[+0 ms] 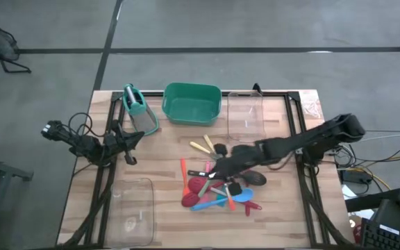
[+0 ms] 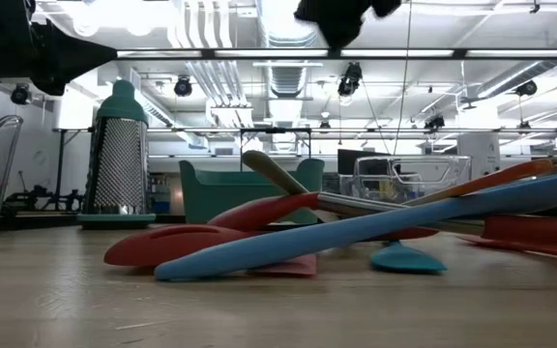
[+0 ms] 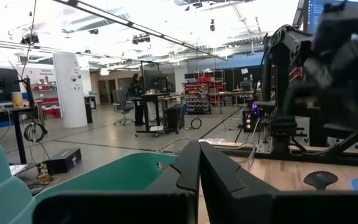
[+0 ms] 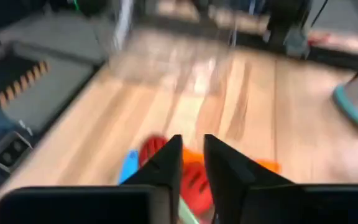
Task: Pick & Place Kitchen Items
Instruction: Put the green knife into the top transparent bin
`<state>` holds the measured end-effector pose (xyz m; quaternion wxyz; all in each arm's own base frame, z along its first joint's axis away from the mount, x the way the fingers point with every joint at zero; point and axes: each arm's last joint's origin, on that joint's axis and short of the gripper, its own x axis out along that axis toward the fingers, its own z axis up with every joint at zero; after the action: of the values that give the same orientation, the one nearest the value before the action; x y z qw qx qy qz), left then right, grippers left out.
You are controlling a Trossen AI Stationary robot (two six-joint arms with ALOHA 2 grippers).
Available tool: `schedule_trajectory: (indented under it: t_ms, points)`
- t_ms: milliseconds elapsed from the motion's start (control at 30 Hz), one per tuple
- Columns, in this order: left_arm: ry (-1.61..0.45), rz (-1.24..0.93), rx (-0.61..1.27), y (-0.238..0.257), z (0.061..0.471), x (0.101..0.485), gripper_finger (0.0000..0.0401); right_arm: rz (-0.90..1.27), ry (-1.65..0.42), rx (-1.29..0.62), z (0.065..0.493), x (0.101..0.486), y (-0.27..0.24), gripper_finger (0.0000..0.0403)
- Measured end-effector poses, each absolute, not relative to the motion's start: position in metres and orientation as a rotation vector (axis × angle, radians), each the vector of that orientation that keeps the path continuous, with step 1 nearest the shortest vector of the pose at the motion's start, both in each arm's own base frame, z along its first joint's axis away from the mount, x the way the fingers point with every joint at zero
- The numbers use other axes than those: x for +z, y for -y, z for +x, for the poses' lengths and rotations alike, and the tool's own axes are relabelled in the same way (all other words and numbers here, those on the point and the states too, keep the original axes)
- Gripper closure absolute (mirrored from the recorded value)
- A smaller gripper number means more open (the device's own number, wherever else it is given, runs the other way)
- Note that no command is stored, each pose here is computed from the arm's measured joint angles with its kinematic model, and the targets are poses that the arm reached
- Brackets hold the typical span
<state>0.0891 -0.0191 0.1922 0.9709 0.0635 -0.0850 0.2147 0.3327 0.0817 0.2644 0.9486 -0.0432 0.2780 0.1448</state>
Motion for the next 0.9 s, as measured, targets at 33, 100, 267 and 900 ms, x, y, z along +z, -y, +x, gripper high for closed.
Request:
schedule_trajectory:
  t_ms: [33,100,267,900]
  points:
    - [0.172,0.128,0.434,0.019,0.089,0.192,0.0389,-0.098,-0.614,0.294,0.339,0.260,-0.082,0.0305]
    - [0.172,0.128,0.433,0.019,0.089,0.192,0.0389,-0.122,-0.673,0.300,0.351,0.254,-0.085,0.0277]
    - [0.172,0.128,0.434,0.019,0.089,0.192,0.0389,-0.199,-0.797,0.335,0.372,0.236,-0.091,0.0212]
    - [0.166,0.133,0.433,0.019,0.089,0.191,0.0389,-0.234,-0.931,0.415,0.392,0.181,-0.097,0.0175]
